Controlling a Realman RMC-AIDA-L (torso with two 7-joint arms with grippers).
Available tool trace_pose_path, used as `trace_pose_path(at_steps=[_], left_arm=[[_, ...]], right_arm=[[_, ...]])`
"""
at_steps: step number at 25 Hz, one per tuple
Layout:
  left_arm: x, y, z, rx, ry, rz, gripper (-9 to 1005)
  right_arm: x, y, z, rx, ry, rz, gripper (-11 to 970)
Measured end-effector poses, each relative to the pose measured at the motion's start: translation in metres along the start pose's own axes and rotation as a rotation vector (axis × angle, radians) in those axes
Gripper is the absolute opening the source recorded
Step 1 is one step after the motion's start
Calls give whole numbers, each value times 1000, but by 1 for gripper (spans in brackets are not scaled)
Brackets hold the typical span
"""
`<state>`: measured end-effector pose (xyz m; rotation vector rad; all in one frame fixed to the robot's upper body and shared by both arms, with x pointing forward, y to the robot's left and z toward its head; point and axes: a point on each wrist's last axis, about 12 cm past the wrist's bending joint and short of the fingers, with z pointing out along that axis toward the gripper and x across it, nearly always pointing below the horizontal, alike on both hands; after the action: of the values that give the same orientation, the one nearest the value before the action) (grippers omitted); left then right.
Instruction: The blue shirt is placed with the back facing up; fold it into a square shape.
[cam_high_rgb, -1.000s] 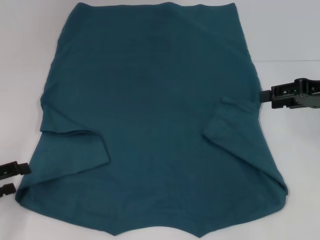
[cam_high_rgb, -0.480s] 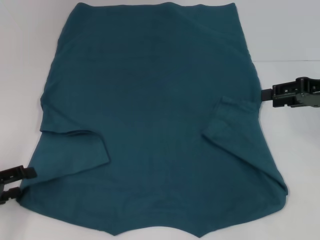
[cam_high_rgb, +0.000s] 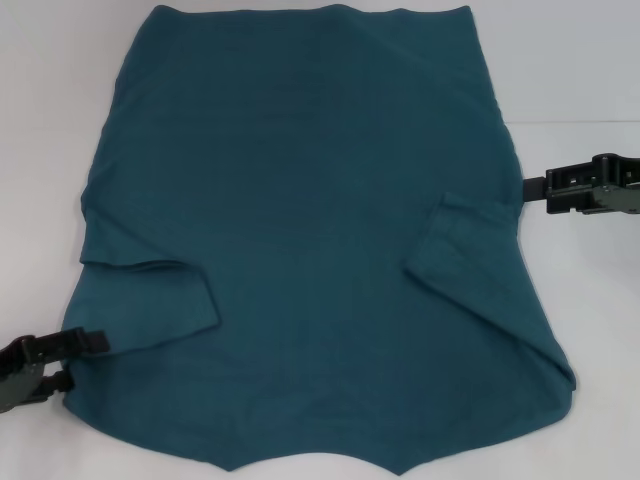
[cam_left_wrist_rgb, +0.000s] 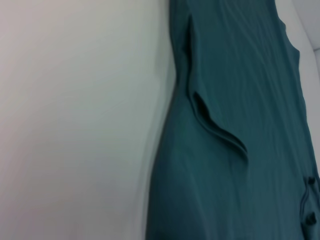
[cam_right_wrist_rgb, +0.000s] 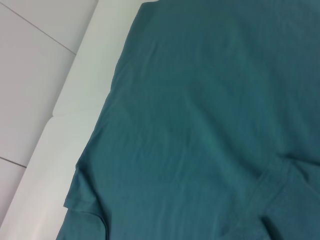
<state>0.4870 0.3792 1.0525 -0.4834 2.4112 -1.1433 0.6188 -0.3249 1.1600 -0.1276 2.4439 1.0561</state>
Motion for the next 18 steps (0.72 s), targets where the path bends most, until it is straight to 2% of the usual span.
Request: trace_pose_path(at_steps=[9, 18], left_arm=[[-7, -14, 12, 38, 19, 23, 836], [-9, -15, 15, 20, 22, -3, 825]], right_arm=[[2, -2, -1, 2, -1, 4, 538], [1, -4, -5, 2, -22, 7, 530]])
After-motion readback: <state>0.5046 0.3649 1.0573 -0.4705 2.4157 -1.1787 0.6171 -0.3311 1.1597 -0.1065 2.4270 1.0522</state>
